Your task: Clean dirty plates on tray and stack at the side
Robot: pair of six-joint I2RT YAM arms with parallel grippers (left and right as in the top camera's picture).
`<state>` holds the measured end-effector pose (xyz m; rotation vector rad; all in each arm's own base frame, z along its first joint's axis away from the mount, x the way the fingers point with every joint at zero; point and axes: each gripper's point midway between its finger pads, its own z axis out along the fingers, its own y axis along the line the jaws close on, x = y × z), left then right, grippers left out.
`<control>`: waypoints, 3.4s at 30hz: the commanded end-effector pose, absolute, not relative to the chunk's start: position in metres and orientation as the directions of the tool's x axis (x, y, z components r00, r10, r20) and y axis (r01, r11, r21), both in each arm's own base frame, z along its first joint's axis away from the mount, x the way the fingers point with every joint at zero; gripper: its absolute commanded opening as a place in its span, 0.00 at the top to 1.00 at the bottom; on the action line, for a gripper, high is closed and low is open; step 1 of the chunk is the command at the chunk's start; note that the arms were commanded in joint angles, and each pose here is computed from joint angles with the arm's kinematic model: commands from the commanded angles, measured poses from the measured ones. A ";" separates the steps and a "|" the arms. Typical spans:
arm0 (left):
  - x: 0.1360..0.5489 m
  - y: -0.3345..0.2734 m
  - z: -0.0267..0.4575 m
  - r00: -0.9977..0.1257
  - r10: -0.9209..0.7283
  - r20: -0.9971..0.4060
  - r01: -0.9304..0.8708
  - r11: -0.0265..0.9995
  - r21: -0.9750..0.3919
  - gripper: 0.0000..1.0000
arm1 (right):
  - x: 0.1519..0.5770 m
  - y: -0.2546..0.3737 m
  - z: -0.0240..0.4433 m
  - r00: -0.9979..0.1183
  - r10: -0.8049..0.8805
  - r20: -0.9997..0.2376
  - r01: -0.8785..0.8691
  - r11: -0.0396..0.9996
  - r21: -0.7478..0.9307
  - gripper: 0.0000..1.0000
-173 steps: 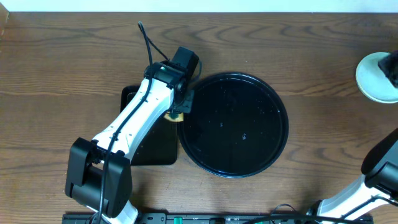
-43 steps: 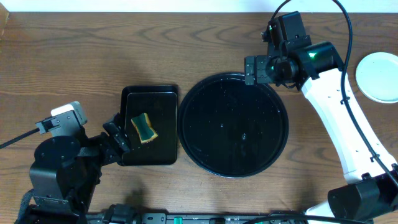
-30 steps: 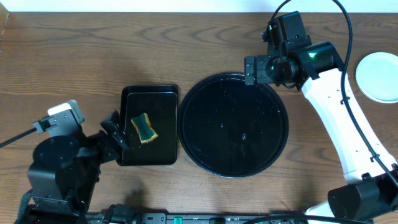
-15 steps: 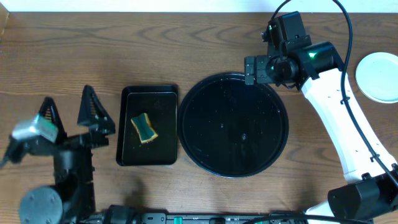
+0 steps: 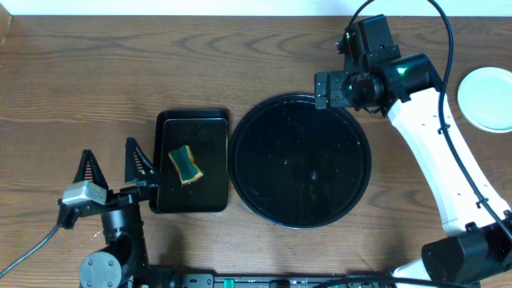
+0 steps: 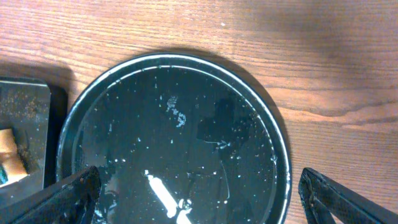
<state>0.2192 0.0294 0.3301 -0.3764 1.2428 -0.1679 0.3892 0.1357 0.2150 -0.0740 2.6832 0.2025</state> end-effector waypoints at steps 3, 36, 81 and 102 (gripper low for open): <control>0.217 0.028 0.321 0.356 -0.315 -0.880 -0.057 0.932 -0.357 0.12 | 0.391 0.138 0.213 -0.899 -0.038 -0.437 -0.099 0.988 0.117 0.01; 0.215 0.011 0.295 0.495 -0.192 -0.847 0.023 0.978 -0.208 0.12 | 0.391 0.138 0.213 -0.899 -0.038 -0.437 -0.098 0.988 0.117 0.01; 0.244 0.001 0.136 -0.153 -0.131 -0.979 -0.043 0.991 -0.126 0.12 | 0.391 0.138 0.213 -0.899 -0.038 -0.437 -0.099 0.988 0.117 0.01; 0.244 0.001 0.136 -0.153 -0.131 -0.979 -0.043 0.991 -0.126 0.12 | 0.399 0.126 0.231 -0.858 -0.042 -0.512 -0.081 0.995 0.053 0.01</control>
